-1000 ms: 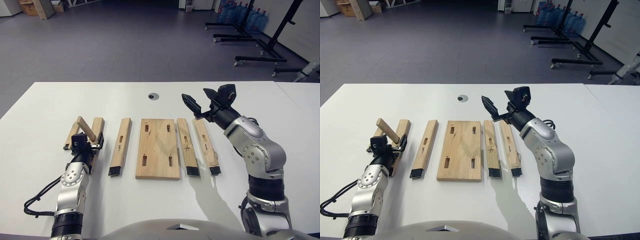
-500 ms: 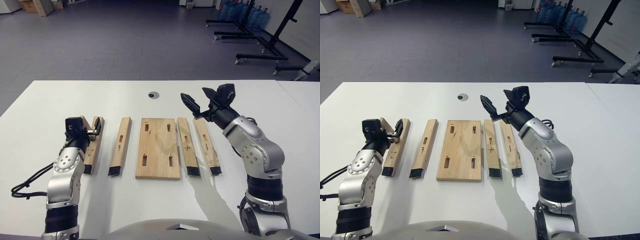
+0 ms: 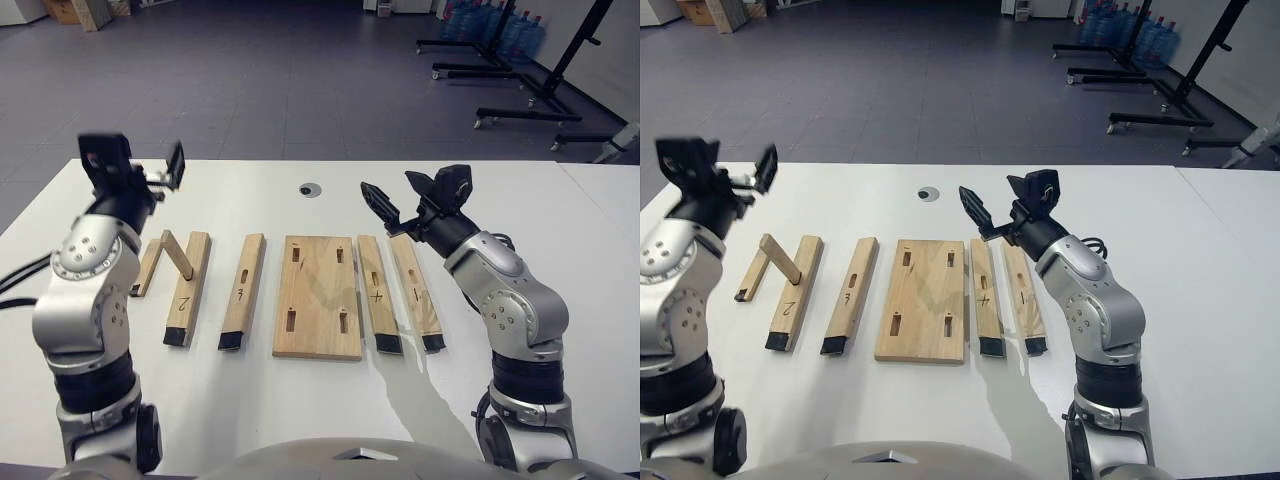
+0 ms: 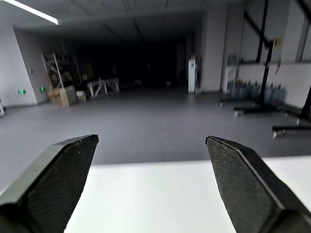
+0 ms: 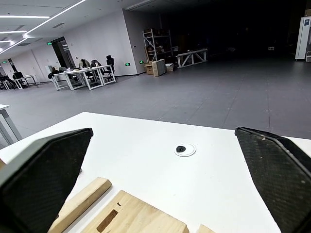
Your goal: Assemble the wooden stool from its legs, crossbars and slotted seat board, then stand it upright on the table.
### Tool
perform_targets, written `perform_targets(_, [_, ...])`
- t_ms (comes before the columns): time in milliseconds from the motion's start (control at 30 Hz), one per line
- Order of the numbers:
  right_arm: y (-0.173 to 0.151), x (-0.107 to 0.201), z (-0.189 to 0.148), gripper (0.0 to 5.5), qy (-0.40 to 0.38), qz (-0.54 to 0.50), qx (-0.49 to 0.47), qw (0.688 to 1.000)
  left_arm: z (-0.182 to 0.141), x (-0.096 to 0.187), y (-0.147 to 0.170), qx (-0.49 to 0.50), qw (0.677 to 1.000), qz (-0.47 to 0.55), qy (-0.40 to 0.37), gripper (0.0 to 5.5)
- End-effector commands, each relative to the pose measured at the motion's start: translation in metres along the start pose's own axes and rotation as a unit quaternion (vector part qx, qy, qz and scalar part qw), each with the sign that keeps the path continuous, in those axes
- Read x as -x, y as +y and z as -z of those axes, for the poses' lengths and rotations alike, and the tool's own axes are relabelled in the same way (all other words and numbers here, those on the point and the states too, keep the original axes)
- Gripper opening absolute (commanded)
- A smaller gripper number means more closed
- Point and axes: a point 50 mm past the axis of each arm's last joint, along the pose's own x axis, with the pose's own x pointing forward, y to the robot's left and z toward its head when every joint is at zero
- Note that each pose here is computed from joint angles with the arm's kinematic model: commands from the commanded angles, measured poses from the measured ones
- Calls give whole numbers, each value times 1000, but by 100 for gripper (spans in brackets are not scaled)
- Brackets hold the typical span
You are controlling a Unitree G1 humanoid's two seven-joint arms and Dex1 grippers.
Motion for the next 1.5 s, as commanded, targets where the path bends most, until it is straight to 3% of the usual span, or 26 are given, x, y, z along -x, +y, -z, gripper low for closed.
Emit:
perform_targets(33, [0, -4, -3, 540, -8, -3, 4, 1000, -10, -5, 3, -5, 1000, -15, 0, 406])
perform_targets(267, [-1, -4, -2, 540, -5, -3, 5, 1000, 43, 12, 13, -23, 996, -40, 74, 406])
perform_targets(1033, [1, -8, -5, 540, -3, -12, 5, 1000, 43, -7, 2, -16, 998, -50, 39, 406])
perform_targets(1200, [0, -9, -6, 540, 1, -14, 6, 1000, 83, -6, 10, -16, 994, -66, 86, 406])
perform_targets(1300, [-2, -10, -8, 540, 3, -16, 7, 1000, 146, -1, 4, -10, 986, -41, 161, 406])
perform_targets(1367, [-3, -10, -9, 540, 4, -17, 9, 1000, 172, 8, -3, -10, 982, -26, 187, 406])
perform_targets(1433, [-3, -10, -10, 540, 5, -19, 9, 1000, 170, 7, -2, -7, 984, -33, 173, 406])
perform_targets(1500, [-2, -11, -12, 540, 2, -20, 8, 1000, 144, -6, 9, 2, 991, -56, 125, 406])
